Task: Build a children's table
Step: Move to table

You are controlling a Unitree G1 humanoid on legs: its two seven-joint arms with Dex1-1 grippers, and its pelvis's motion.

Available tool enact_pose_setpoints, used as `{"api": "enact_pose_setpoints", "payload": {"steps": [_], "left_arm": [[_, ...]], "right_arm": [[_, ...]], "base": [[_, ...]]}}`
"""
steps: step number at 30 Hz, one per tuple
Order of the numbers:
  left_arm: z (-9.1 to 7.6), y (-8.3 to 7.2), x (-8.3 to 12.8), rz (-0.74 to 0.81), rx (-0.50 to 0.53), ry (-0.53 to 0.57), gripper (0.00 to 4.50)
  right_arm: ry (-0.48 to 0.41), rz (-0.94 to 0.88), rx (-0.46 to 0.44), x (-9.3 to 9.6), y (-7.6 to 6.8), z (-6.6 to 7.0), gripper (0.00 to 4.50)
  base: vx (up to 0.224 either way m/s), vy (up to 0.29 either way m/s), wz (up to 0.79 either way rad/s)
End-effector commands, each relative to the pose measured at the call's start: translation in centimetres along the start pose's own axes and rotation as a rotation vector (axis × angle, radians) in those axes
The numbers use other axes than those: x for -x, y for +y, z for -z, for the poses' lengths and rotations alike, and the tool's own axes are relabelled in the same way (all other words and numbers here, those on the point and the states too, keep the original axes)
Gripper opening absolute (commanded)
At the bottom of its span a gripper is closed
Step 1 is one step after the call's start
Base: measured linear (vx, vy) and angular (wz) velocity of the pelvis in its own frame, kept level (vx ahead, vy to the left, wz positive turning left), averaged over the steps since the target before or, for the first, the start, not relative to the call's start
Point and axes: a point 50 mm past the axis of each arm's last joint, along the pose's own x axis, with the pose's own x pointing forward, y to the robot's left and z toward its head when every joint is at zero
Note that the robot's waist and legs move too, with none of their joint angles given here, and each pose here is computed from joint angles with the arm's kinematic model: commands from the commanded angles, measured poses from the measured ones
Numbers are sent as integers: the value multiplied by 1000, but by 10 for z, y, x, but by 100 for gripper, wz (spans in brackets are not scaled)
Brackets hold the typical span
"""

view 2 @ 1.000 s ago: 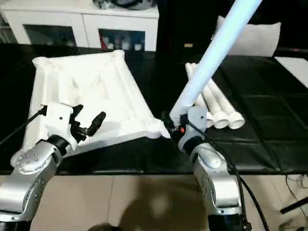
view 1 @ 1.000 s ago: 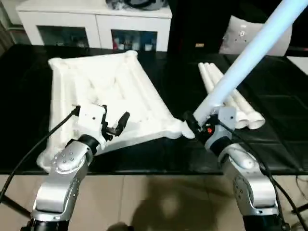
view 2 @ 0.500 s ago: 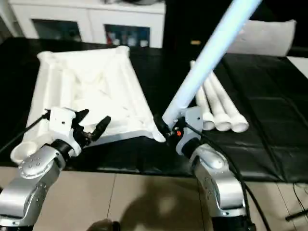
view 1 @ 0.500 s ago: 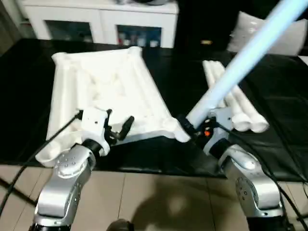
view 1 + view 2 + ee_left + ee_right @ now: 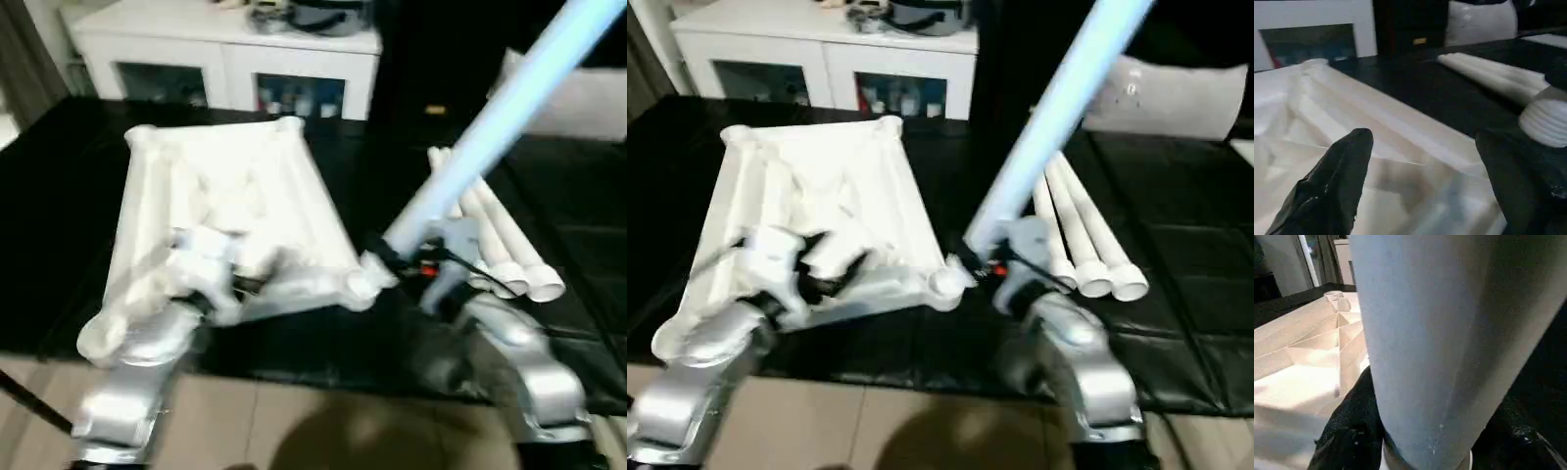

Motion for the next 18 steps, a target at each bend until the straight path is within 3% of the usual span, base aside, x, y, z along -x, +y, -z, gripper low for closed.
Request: {"api": "enact_pose_setpoints", "payload": {"steps": [1,7,14,18], "left_arm": [[-3,4,3,-9,-17,-10,385],[-1,-2,2,35,-7,3,385],[1,-5,4,157,3,51,385],[0,-7,5,287,-45,101,385]], "right_arm": [[-28,-24,17,-3,7,-7,189],[-32,-9,31,-3,4,-9,189],[-68,-14,6,-4,-2,-19,189],[-77,-35,4,-4,-6,-23,189]], "base": [[190,62,11],[171,6,3],[46,-62,-5],[-45,17,0]]}}
